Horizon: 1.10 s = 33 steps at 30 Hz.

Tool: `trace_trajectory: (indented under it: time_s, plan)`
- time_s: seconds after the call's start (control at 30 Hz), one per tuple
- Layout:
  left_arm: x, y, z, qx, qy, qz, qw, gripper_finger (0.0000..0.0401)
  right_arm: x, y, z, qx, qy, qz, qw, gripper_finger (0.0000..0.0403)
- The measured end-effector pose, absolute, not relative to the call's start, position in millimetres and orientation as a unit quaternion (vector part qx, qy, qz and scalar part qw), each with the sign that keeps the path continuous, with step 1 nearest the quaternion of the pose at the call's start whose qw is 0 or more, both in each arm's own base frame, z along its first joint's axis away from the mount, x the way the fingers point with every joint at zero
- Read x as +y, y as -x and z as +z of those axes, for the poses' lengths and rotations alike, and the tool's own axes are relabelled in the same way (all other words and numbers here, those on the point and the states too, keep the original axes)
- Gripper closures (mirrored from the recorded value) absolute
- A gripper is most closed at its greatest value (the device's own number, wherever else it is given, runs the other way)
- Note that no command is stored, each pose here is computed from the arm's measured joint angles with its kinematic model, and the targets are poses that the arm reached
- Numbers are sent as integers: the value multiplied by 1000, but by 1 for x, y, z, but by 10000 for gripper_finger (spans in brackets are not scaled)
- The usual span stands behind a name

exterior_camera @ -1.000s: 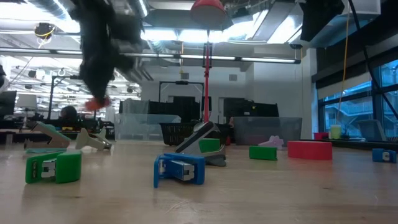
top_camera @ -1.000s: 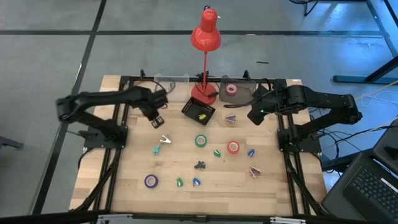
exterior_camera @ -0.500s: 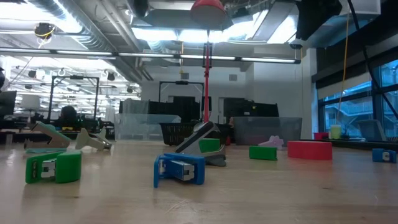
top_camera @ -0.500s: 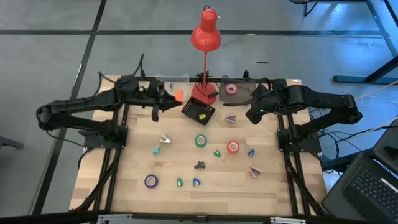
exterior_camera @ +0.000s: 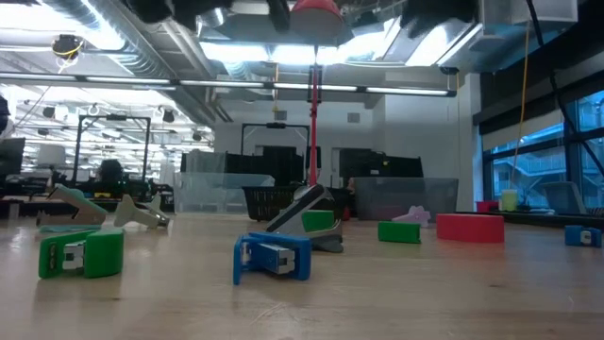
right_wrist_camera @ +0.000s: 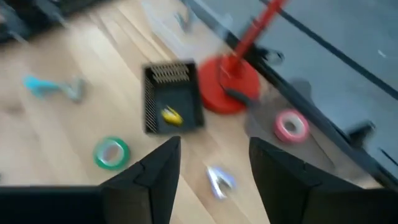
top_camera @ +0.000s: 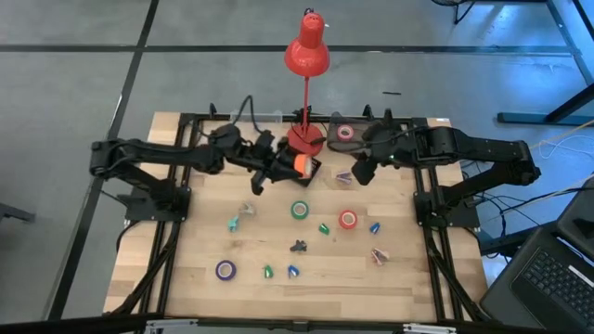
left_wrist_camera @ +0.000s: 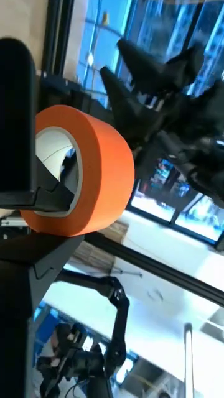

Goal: Pick and place Stapler, Stapler remover, tape
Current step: Put the orange tape into the gray bin

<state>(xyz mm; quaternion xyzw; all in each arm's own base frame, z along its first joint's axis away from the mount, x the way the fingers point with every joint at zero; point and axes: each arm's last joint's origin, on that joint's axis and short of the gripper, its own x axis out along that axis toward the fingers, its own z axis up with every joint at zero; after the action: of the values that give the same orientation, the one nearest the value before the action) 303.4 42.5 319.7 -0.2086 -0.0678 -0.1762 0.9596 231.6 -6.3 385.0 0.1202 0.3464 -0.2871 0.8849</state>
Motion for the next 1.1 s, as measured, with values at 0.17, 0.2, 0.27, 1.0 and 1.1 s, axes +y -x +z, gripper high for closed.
trace_trajectory:
  time_s: [0.17, 0.2, 0.27, 1.0, 1.1]
  plan:
    - [45, -316, 310, -78, 217, -181, 956, 369, -5, -244, 397, 276, -112, -256, 920, 211]
    - [46, -318, 308, -76, 218, -180, 956, 369, -5, -246, 400, 262, -115, -249, 925, 211]
    - [47, -322, 307, -75, 212, -179, 958, 369, -4, -250, 405, 240, -122, -222, 937, 211]
    - [59, -322, 314, -83, 208, -188, 956, 369, 2, -306, 386, 220, -118, -126, 960, 219]
    - [59, -322, 313, -83, 208, -189, 956, 369, 2, -306, 386, 221, -118, -126, 960, 258]
